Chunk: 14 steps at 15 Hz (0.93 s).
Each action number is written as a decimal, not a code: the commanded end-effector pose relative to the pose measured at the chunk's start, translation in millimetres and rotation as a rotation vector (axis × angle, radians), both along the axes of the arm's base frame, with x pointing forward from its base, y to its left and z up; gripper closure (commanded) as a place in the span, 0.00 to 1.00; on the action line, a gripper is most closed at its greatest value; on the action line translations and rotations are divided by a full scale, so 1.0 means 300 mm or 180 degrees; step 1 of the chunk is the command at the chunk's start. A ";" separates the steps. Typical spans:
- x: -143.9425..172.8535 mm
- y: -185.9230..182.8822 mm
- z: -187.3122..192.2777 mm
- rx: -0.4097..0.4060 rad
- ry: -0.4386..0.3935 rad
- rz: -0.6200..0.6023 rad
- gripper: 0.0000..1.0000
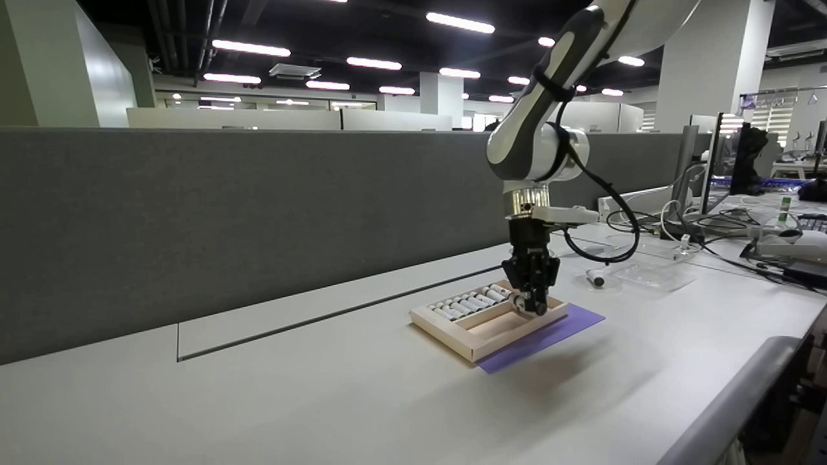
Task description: Get the leftmost bottle from the table and put it on the lower half of the cardboard box
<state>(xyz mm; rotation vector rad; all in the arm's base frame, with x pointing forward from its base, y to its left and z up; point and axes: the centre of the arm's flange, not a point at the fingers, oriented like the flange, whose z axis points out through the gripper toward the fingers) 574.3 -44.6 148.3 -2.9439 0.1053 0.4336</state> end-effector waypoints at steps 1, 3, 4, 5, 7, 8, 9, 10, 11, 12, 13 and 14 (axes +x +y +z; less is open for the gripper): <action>0.044 -0.020 -0.009 0.0012 -0.0024 -0.0072 0.95; 0.055 -0.026 -0.018 0.0024 -0.0015 -0.0087 0.95; 0.061 -0.028 -0.024 0.0031 -0.0007 -0.0094 0.95; 0.065 -0.030 -0.030 0.0029 -0.0006 -0.0101 0.95; 0.068 -0.033 -0.043 0.0026 -0.0002 -0.0106 0.95; 0.070 -0.034 -0.048 0.0023 -0.0001 -0.0108 0.95; 0.074 -0.033 -0.045 0.0026 -0.0006 -0.0109 0.95; 0.078 -0.034 -0.043 0.0026 -0.0017 -0.0107 0.95; 0.081 -0.034 -0.042 0.0025 -0.0023 -0.0108 0.95; 0.082 -0.035 -0.041 0.0027 -0.0030 -0.0107 0.95; 0.082 -0.036 -0.041 0.0025 -0.0036 -0.0104 0.95; 0.081 -0.037 -0.041 0.0019 -0.0041 -0.0102 0.72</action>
